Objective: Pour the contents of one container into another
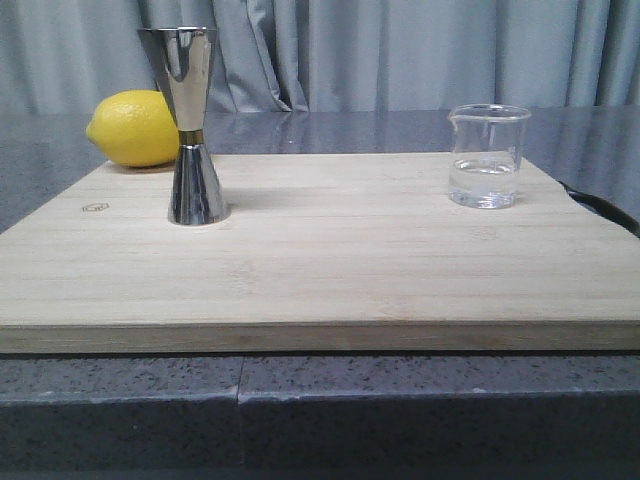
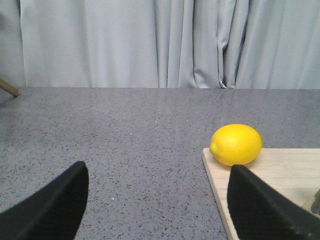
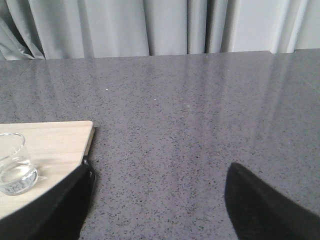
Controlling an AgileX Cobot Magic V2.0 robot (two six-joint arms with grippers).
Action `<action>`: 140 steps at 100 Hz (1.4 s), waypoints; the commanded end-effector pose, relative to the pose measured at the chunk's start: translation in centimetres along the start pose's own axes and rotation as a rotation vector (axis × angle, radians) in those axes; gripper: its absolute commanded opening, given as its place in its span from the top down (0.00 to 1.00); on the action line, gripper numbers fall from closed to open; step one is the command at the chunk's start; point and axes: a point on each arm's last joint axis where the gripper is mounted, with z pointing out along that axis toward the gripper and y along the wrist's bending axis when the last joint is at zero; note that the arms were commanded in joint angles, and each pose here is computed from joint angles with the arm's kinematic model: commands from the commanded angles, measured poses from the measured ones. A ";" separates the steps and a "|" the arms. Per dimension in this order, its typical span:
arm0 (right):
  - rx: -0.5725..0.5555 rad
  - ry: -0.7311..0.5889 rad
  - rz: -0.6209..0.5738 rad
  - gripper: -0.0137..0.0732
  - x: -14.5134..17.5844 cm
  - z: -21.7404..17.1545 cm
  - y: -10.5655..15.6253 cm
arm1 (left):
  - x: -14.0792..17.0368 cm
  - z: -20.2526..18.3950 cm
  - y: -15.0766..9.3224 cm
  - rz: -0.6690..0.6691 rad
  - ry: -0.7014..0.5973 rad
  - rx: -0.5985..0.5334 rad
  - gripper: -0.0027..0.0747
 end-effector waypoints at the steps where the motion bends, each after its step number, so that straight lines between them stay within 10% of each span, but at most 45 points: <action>1: 0.001 -0.088 -0.009 0.20 -1.7 -0.2 0.0 | -1.4 0.2 0.0 -0.011 -0.066 -0.005 0.24; 46: 0.005 -0.046 -0.009 0.14 -1.3 -0.1 0.0 | -2.9 6.6 -0.8 0.078 0.332 0.121 0.25; 140: 0.005 -0.046 -0.009 0.14 -1.3 -0.1 0.0 | 1.4 17.0 -6.2 0.153 0.148 0.978 0.25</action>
